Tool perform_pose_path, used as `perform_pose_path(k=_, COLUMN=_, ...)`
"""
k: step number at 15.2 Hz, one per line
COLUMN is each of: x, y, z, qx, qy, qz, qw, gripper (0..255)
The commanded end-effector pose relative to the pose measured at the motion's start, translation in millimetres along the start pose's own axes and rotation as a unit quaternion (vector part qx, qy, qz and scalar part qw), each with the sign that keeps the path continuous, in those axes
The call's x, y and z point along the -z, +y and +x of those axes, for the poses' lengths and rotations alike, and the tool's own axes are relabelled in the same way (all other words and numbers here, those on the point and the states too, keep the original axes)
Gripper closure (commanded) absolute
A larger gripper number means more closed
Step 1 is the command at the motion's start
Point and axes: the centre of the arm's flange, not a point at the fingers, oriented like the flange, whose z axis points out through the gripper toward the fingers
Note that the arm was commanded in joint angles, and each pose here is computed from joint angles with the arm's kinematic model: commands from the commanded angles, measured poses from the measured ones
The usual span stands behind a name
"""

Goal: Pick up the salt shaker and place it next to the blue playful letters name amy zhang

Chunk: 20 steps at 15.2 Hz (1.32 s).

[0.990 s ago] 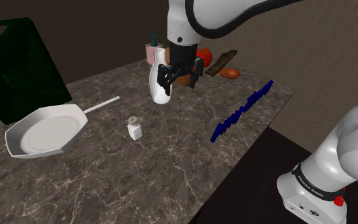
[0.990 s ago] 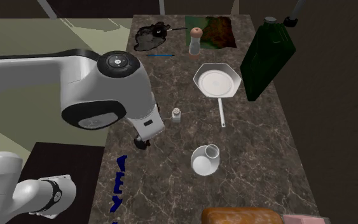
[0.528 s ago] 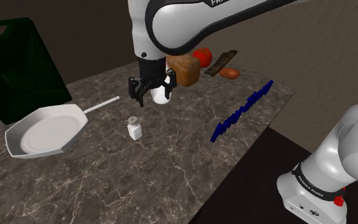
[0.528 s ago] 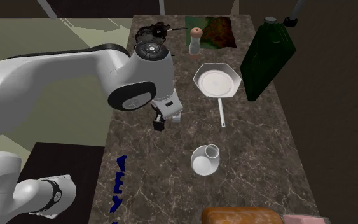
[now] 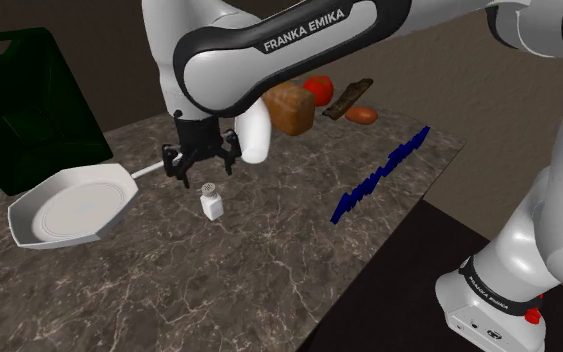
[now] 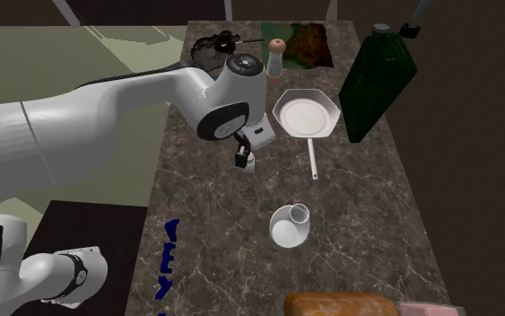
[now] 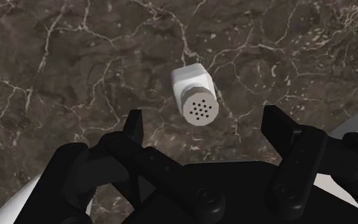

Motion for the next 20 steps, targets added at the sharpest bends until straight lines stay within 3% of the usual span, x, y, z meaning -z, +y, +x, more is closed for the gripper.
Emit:
perform_pose_path(k=1, x=-11.3, y=-2.3, z=-0.3, qx=0.0, qy=0.0, qz=0.0, qw=1.0, gripper=0)
perform_pose_path(k=6, x=-35.5, y=-2.3, z=-0.3, qx=0.0, qy=0.0, qz=0.0, qw=1.0, gripper=0)
perform_pose_path(k=13, x=-35.4, y=-2.3, z=-0.3, qx=0.0, qy=0.0, qz=0.0, qw=1.0, gripper=0)
perform_pose_path(k=14, x=-35.4, y=-2.3, z=-0.3, qx=0.0, qy=0.0, qz=0.0, qw=1.0, gripper=255)
perform_pose_path(k=20, x=-35.4, y=-2.2, z=-0.3, qx=0.0, qy=0.0, qz=0.0, qw=1.0, gripper=255)
